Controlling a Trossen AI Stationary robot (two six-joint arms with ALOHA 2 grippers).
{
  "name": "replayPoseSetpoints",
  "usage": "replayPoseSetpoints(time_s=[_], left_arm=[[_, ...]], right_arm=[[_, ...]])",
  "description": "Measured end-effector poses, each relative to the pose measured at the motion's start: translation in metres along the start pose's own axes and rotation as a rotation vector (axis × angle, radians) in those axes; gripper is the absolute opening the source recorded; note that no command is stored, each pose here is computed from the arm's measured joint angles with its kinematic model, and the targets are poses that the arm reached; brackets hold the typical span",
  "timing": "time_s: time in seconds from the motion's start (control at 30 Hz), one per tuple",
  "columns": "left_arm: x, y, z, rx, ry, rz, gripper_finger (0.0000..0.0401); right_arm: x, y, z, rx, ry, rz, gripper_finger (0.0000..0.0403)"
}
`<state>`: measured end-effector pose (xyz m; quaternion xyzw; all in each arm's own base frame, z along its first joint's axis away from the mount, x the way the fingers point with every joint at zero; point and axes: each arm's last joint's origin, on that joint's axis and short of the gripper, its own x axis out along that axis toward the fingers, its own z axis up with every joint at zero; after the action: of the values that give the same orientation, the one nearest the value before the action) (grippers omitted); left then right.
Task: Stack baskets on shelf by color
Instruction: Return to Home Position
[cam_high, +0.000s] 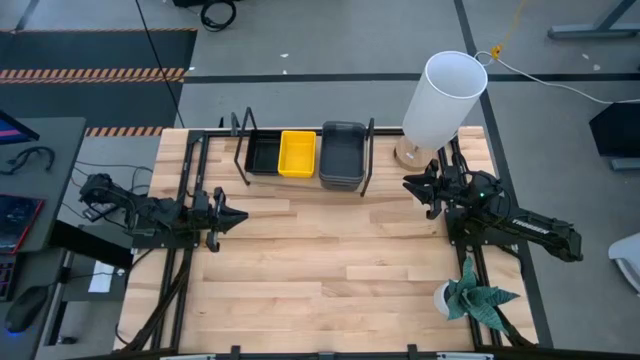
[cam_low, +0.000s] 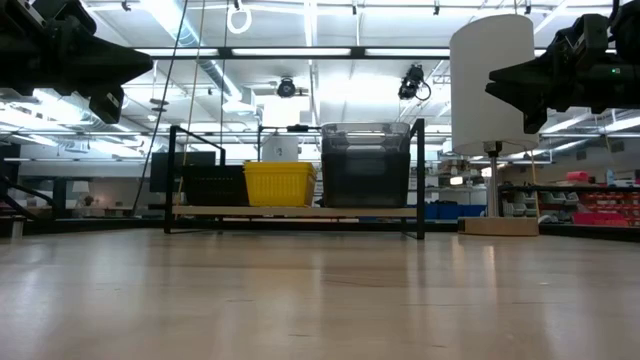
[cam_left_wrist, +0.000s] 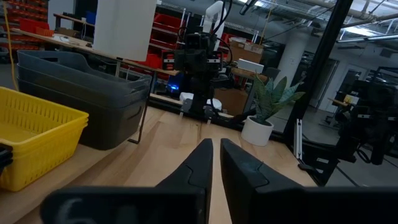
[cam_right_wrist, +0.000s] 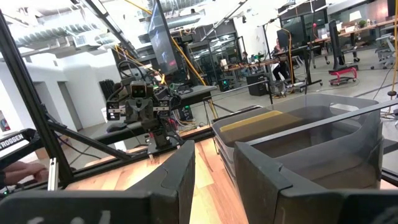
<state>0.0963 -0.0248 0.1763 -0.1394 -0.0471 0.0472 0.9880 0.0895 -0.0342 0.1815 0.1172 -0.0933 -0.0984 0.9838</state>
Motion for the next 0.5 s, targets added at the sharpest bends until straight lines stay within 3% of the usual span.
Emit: replayPoseSetpoints(time_s=[0.5], left_arm=[[0.0,0.0,0.0,0.0,0.0,0.0,0.0035]], right_arm=[[0.0,0.0,0.0,0.0,-0.001,0.0,0.0116]])
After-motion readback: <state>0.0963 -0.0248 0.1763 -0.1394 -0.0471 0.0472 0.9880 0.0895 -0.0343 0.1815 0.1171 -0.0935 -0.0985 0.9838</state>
